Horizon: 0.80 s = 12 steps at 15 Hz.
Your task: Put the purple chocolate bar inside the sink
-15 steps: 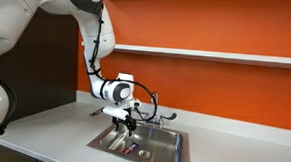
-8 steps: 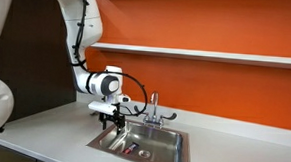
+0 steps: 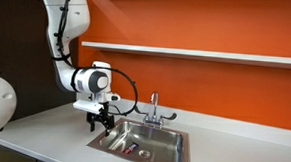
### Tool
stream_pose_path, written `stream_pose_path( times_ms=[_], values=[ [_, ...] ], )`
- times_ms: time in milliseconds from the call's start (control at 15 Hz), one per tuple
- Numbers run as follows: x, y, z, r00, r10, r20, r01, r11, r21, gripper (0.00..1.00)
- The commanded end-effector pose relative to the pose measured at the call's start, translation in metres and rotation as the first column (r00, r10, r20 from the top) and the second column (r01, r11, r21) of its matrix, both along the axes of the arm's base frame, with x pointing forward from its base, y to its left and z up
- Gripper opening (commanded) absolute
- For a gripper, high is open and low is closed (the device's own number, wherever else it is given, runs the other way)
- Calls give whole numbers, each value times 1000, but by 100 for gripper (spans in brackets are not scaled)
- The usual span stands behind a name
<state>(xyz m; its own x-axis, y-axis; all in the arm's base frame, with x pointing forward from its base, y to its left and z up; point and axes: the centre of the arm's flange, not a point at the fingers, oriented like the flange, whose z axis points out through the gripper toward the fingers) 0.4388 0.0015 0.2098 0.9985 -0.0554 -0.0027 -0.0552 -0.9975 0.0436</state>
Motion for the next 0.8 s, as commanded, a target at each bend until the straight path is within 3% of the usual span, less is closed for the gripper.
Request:
stream_pose_path(
  times_ms=[0, 733],
  values=[
    [-3, 1, 0, 1000, -1, -1, 1, 1000, 0, 100],
    [-2, 0, -3, 1000, -2, -6, 2, 1000, 0, 100]
  ],
)
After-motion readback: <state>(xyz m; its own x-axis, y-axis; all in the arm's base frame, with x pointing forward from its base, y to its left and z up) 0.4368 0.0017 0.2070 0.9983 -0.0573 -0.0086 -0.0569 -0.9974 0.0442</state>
